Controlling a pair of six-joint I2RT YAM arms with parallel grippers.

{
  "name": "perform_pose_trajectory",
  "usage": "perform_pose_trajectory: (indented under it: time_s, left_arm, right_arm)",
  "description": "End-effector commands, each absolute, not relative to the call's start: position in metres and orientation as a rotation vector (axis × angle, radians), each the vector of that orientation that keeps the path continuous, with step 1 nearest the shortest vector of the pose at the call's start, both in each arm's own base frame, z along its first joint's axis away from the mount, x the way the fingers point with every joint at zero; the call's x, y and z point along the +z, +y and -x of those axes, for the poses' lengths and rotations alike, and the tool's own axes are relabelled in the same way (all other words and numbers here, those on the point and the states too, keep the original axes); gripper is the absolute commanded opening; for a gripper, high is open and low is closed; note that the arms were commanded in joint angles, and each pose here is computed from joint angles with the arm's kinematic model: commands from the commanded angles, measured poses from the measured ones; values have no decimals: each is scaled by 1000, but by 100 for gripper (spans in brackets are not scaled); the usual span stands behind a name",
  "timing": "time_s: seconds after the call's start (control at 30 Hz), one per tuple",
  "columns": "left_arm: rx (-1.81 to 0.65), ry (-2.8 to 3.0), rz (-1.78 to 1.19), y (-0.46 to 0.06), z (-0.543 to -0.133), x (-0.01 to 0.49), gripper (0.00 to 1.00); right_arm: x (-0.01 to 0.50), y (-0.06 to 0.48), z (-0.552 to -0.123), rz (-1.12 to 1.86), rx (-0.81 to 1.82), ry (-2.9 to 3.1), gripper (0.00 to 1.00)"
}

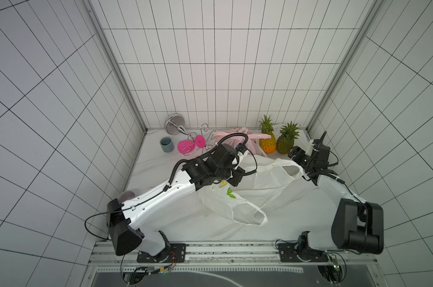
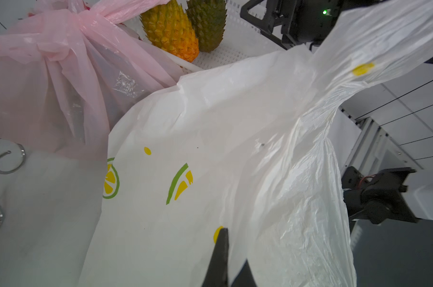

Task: Place the pineapple into a plastic bag & tie a knot
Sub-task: Pick up the pineapple from the basket.

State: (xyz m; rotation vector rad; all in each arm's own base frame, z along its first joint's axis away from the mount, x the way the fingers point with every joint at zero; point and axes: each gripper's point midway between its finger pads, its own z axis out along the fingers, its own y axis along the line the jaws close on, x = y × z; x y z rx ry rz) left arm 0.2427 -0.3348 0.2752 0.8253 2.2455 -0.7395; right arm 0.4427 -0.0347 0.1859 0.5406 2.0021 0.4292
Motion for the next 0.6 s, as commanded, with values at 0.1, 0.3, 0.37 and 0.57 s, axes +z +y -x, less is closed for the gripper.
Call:
perform_pose_trajectory:
  time_s: [0.1, 0.3, 0.37, 0.57]
  left_arm:
    - [-1007, 2272, -716, -316, -255, 285, 0]
    - [-1063, 2305, -742, -314, -258, 275, 0]
    - [-1059, 2308, -741, -312, -259, 272, 0]
    - [-1091, 2319, -726, -311, -261, 264, 0]
  right_arm:
    - [274, -23, -520, -332, 237, 1910, 87]
    - [278, -18, -566, -297, 115, 1946, 89]
    - [275, -20, -579, -302, 85, 1959, 89]
    - [254, -29, -607, -314, -37, 2021, 90]
